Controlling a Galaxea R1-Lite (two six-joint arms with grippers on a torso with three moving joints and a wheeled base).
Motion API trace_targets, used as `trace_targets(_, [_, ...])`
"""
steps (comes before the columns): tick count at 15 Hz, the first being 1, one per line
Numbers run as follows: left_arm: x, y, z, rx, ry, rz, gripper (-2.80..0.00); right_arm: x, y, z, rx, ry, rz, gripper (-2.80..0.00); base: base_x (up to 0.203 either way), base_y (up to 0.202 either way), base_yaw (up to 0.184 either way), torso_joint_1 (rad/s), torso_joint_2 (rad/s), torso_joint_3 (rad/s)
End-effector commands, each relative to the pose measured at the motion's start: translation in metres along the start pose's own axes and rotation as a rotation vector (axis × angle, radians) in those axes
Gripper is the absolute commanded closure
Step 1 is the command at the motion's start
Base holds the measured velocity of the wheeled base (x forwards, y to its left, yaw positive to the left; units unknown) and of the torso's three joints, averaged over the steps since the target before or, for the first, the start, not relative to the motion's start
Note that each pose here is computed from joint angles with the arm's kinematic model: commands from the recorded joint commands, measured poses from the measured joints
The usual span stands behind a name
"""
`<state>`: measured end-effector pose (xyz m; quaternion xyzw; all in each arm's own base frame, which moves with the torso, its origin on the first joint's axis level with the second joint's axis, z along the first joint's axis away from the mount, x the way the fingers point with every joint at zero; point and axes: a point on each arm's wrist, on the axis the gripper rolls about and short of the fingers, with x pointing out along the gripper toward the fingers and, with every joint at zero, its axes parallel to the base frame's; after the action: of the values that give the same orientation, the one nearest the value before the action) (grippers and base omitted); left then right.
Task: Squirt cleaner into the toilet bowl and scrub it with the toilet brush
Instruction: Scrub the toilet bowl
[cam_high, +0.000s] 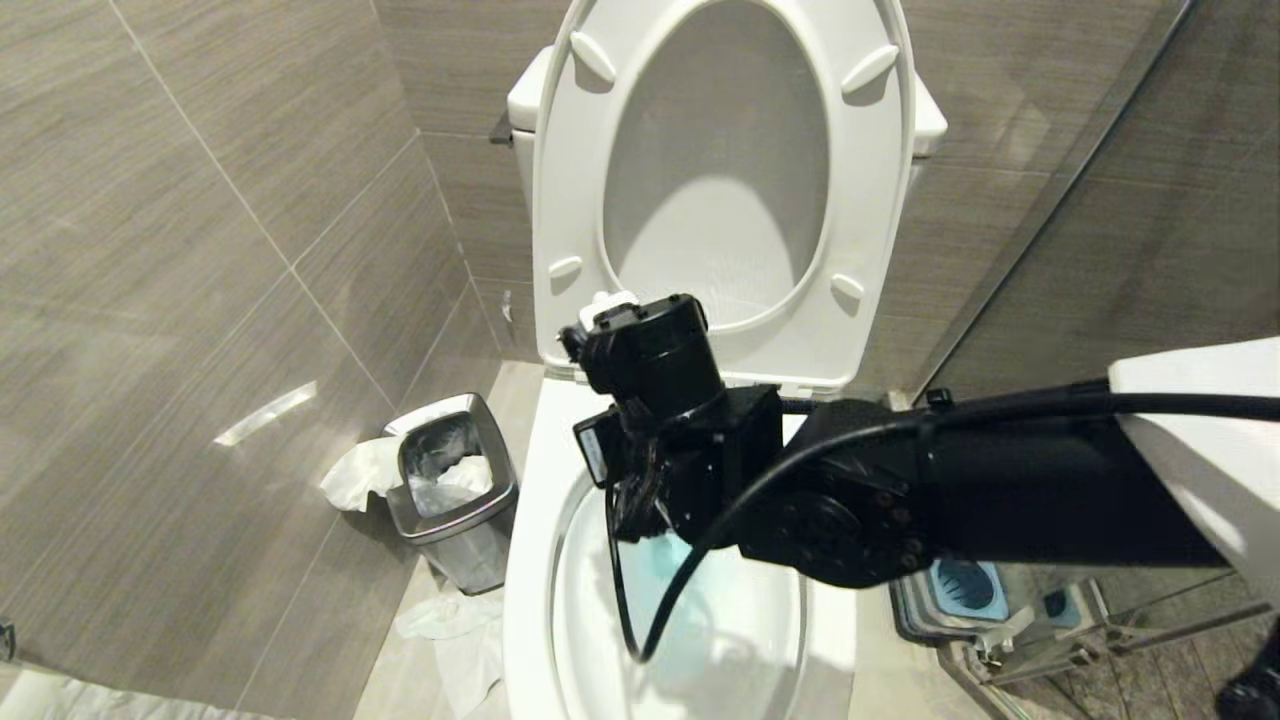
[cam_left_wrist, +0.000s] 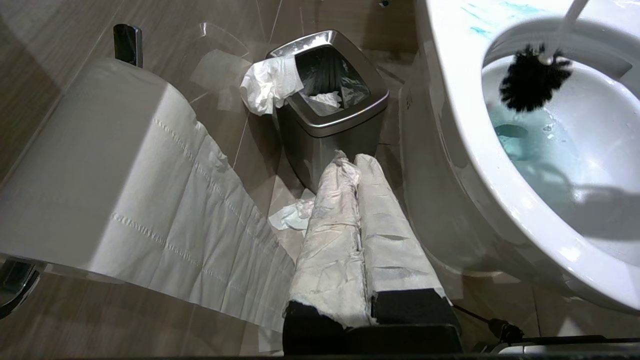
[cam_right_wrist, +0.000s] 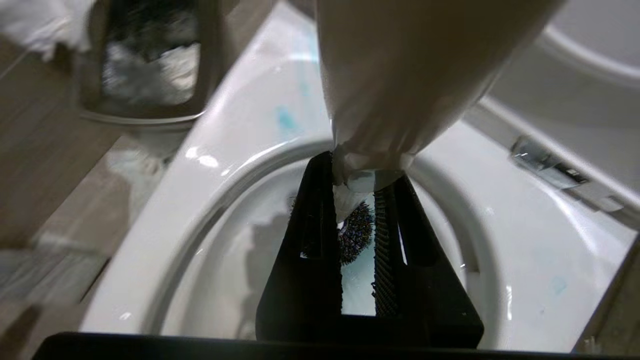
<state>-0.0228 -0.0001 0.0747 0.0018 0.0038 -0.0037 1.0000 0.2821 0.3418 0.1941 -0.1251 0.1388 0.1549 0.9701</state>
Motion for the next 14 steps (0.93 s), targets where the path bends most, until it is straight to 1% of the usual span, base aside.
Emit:
trace_targets(1, [0.0, 0.0, -0.001, 0.001, 0.005, 0.0, 0.0, 0.027, -0.009, -0.007, 0.001, 0.019, -0.049, 0.0, 0.0, 0.0, 0.0, 0.0, 0.0, 0.0])
trace_targets(2, [0.0, 0.0, -0.001, -0.001, 0.005, 0.0, 0.0, 0.031, -0.009, -0.011, -0.002, 0.029, -0.052, 0.0, 0.0, 0.0, 0.0, 0.0, 0.0, 0.0])
trace_targets(4, [0.0, 0.0, 0.0, 0.0, 0.003, 0.0, 0.0, 0.045, -0.003, -0.029, -0.017, 0.066, -0.054, 0.0, 0.0, 0.0, 0.0, 0.0, 0.0, 0.0])
trace_targets(6, [0.0, 0.0, -0.001, -0.001, 0.005, 0.0, 0.0, 0.062, 0.007, -0.05, -0.031, 0.092, -0.054, 0.0, 0.0, 0.0, 0.0, 0.0, 0.0, 0.0])
trace_targets(8, [0.0, 0.0, -0.001, 0.0, 0.005, 0.0, 0.0, 0.077, 0.017, -0.077, -0.051, 0.125, -0.053, 0.0, 0.0, 0.0, 0.0, 0.0, 0.0, 0.0])
trace_targets(12, [0.0, 0.0, -0.001, -0.001, 0.005, 0.0, 0.0, 0.075, 0.026, -0.114, -0.056, 0.199, -0.043, 0.0, 0.0, 0.0, 0.0, 0.0, 0.0, 0.0])
trace_targets(13, [0.0, 0.0, -0.001, -0.001, 0.005, 0.0, 0.0, 0.071, 0.026, -0.118, -0.055, 0.21, -0.043, 0.0, 0.0, 0.0, 0.0, 0.0, 0.0, 0.0])
trace_targets(14, [0.0, 0.0, -0.001, -0.001, 0.005, 0.0, 0.0, 0.067, 0.023, -0.112, -0.044, 0.195, -0.043, 0.0, 0.0, 0.0, 0.0, 0.0, 0.0, 0.0])
